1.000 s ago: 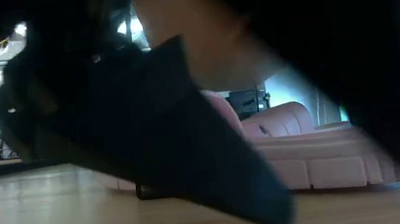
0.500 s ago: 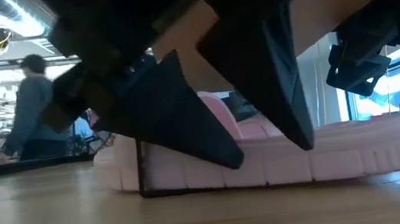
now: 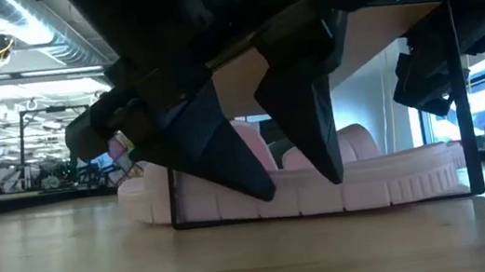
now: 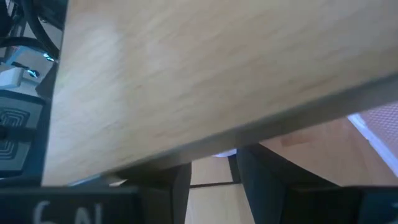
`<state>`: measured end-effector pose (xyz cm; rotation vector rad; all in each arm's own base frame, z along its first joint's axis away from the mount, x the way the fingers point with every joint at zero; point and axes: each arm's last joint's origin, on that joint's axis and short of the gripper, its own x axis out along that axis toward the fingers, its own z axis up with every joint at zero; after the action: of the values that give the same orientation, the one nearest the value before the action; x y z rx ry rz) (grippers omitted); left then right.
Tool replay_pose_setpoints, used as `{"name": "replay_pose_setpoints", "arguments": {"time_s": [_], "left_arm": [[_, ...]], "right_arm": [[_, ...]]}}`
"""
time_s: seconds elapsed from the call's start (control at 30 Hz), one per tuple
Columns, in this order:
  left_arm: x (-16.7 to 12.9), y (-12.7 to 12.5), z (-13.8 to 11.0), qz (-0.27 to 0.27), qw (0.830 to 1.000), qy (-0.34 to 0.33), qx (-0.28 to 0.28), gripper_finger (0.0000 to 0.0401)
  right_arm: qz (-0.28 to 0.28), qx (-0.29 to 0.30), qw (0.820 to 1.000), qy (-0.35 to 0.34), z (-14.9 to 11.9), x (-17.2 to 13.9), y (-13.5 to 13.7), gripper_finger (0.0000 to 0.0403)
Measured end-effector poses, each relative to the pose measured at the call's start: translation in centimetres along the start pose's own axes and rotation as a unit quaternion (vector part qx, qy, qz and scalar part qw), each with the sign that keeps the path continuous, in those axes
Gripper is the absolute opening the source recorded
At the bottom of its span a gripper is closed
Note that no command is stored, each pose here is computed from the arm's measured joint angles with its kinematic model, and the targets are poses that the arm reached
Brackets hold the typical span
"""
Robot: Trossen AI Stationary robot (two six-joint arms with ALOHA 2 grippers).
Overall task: Pick and place slides into the shelf
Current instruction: Put the pink slide under the shelf
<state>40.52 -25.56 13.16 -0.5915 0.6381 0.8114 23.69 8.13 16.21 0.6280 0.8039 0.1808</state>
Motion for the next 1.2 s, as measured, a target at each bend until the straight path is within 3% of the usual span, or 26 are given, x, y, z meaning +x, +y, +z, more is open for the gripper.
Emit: {"name": "replay_pose_setpoints", "arguments": {"time_s": [0.23, 0.47, 0.8, 1.2], "left_arm": [[0.0, 0.0, 0.2, -0.003, 0.998, -0.028, -0.062, 0.0189], [0.2, 0.0, 0.4, 0.000, 0.997, -0.035, -0.071, 0.0189], [0.0, -0.2, 0.2, -0.013, 0.990, -0.041, -0.133, 0.0189], [-4.4, -1.1, -2.2, -0.049, 0.999, 0.006, 0.002, 0.0189]], "right_arm": [[0.008, -0.006, 1.000, -0.005, -0.1, 0.0, 0.4, 0.0130], [0.012, -0.007, 1.000, -0.001, -0.1, 0.1, 0.4, 0.0130], [0.015, -0.005, 1.000, 0.001, -0.2, 0.1, 0.5, 0.0130], [0.023, -0.004, 1.000, 0.008, -0.2, 0.0, 0.5, 0.0130]]}}
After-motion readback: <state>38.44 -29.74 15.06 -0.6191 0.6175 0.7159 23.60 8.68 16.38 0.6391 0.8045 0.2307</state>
